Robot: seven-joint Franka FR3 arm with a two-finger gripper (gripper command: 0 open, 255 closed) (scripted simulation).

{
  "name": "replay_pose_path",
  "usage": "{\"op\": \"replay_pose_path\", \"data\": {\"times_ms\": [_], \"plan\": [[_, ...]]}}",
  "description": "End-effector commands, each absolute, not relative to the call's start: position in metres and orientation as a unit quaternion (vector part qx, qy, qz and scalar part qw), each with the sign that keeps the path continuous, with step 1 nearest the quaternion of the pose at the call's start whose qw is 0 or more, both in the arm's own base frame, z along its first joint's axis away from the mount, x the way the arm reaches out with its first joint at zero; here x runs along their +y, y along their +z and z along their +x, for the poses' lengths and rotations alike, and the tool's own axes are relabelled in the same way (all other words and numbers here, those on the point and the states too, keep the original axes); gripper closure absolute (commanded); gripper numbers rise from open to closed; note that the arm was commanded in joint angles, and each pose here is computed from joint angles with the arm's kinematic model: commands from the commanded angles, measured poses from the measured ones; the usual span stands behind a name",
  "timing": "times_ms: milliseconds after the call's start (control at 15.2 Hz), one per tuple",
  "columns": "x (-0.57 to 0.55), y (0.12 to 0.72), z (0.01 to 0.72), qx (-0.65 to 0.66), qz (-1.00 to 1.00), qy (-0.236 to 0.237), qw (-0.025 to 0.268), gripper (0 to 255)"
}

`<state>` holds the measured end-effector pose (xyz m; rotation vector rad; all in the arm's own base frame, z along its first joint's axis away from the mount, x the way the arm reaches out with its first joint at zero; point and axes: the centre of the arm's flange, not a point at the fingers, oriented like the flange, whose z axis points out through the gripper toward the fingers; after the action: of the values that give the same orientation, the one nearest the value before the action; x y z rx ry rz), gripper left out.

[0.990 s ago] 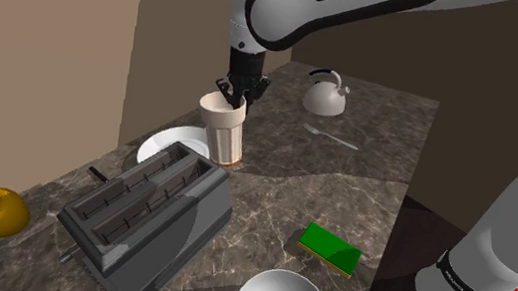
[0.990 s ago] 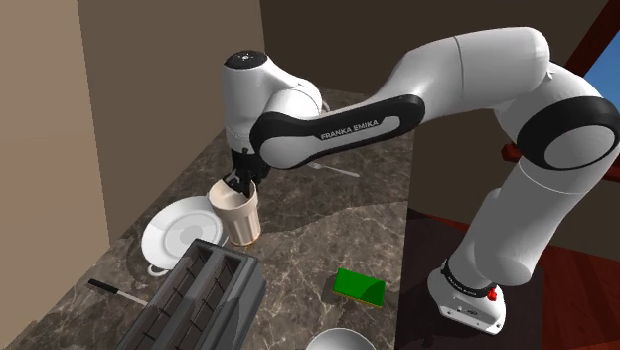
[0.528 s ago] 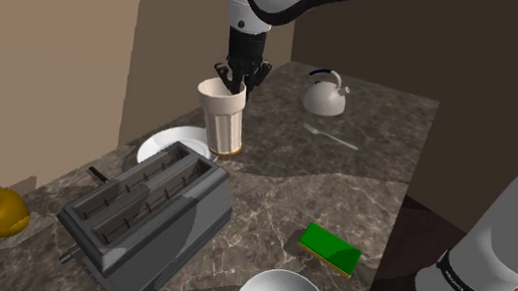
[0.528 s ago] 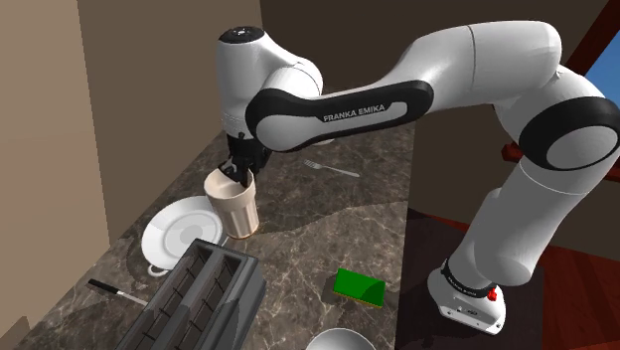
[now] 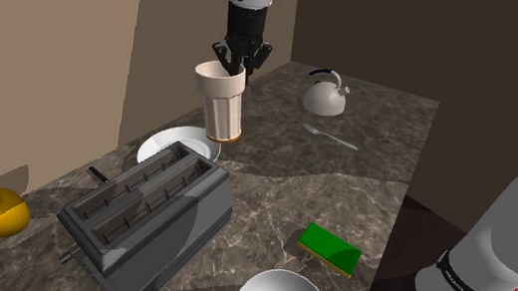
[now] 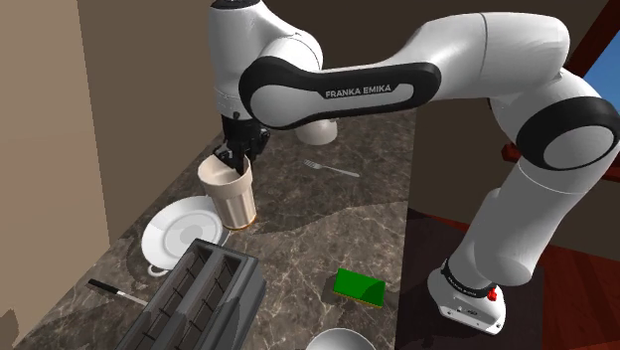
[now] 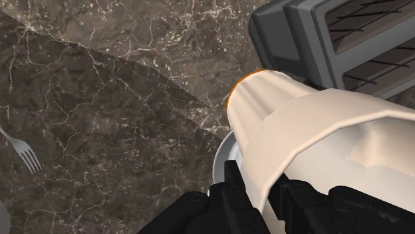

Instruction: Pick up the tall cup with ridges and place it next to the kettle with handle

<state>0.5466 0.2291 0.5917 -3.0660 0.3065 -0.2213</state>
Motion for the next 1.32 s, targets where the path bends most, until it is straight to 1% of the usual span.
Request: {"op": "replay_pose_path", "data": {"times_ms": [0, 396, 1254], "plan": [[0.229, 0.603, 0.545, 0.099, -0.992, -0.072, 0.026, 255], [0.229, 0.632, 0.545, 0.099, -0.992, -0.072, 0.026, 255], [0.058, 0.632, 0.525, 0.099, -0.992, -0.072, 0.026, 255]]}}
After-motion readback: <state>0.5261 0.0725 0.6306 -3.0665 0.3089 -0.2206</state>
